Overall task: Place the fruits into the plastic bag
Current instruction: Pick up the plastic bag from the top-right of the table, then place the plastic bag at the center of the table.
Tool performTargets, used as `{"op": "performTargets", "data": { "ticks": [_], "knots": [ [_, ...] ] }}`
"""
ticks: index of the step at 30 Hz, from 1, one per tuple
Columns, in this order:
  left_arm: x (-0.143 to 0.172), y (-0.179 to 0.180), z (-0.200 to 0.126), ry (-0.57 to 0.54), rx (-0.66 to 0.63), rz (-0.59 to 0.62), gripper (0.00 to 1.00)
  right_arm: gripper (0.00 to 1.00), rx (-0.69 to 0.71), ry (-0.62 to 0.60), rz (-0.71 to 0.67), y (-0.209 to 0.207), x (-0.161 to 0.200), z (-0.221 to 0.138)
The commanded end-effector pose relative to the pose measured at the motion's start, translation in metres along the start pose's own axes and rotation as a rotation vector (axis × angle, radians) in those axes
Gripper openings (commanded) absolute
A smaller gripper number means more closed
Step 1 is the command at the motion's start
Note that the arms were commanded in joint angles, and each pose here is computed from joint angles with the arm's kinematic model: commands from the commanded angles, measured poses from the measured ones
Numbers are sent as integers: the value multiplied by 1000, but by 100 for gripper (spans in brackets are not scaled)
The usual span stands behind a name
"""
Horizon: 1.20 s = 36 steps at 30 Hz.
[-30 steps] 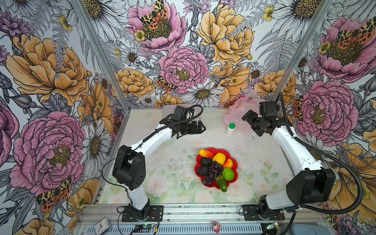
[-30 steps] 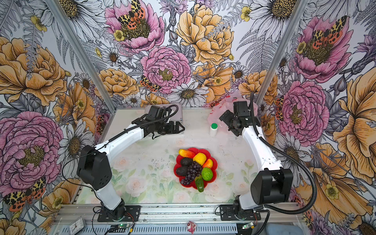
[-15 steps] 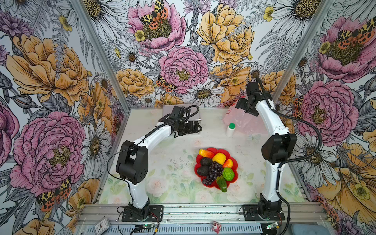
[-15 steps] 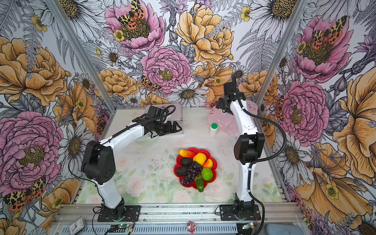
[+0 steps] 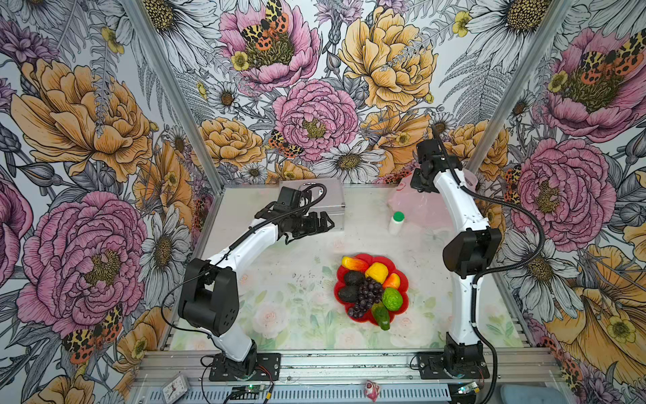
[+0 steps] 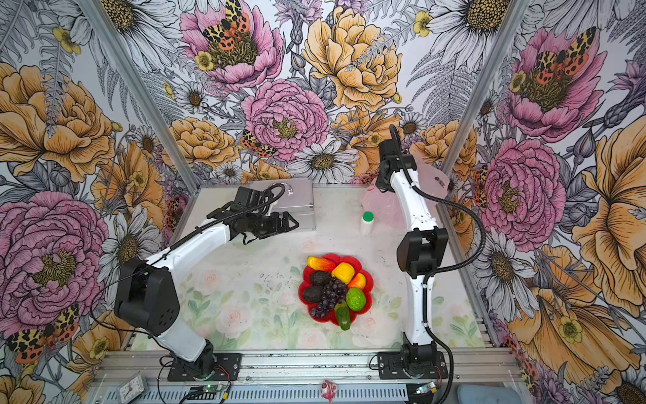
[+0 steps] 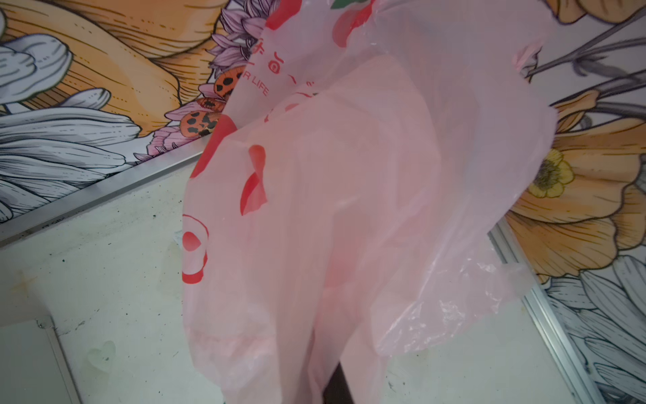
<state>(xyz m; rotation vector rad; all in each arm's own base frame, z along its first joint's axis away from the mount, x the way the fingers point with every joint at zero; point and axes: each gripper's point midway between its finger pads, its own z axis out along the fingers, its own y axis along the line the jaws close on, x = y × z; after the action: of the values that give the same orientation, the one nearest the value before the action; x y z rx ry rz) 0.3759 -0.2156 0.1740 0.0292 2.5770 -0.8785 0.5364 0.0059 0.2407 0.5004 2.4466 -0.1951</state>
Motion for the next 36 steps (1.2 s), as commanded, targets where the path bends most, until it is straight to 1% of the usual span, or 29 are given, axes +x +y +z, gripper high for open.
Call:
{"op": "performTargets", "data": {
  "ticks": [1,2,4,7,10,15,19,20,21,23,25,27,28,29,30,33,34,36],
  "knots": [
    [-3,-4,-19,-47,13,13,99,0,-137,-251,-14,16,-54,-97],
    [-3,-3,-24,-55,14,12,99,0,-225,-277,-14,28,-60,-114],
    [-2,-2,-33,-74,14,12,99,0,-460,-316,-10,59,-69,-152],
    [-1,3,-46,-102,13,4,99,0,-706,-353,0,93,-72,-206],
    [2,7,-61,-136,10,-15,99,0,-844,-346,32,112,-65,-248],
    [10,18,-86,-198,-2,-49,99,0,-1102,-328,-29,141,-42,-324],
    [19,34,-97,-221,-13,-102,99,0,-1245,-310,-48,147,-27,-370],
    [21,38,-99,-226,-16,-111,99,0,-1309,-283,-66,152,-19,-385],
    [22,40,-101,-233,-21,-118,99,0,-1349,-260,-86,155,-12,-392],
    [23,47,-107,-245,-39,-135,99,0,-1430,-176,-156,163,13,-405],
    [24,54,-111,-251,-63,-148,99,0,-1425,-88,-226,165,48,-396],
    [25,67,-114,-254,-108,-177,99,0,-1334,-12,-284,162,93,-364],
    [26,74,-117,-256,-130,-194,99,11,-1290,11,-313,157,113,-351],
    [28,83,-119,-254,-162,-221,99,26,-1233,63,-333,154,139,-328],
    [29,92,-121,-254,-190,-248,99,33,-1187,120,-343,152,164,-306],
    [32,109,-121,-247,-216,-319,99,44,-1112,281,-357,148,227,-262],
    [33,113,-120,-242,-214,-342,99,46,-1097,308,-347,144,237,-255],
    [35,117,-117,-231,-210,-367,99,51,-1073,300,-316,133,240,-250]
  ]
}}
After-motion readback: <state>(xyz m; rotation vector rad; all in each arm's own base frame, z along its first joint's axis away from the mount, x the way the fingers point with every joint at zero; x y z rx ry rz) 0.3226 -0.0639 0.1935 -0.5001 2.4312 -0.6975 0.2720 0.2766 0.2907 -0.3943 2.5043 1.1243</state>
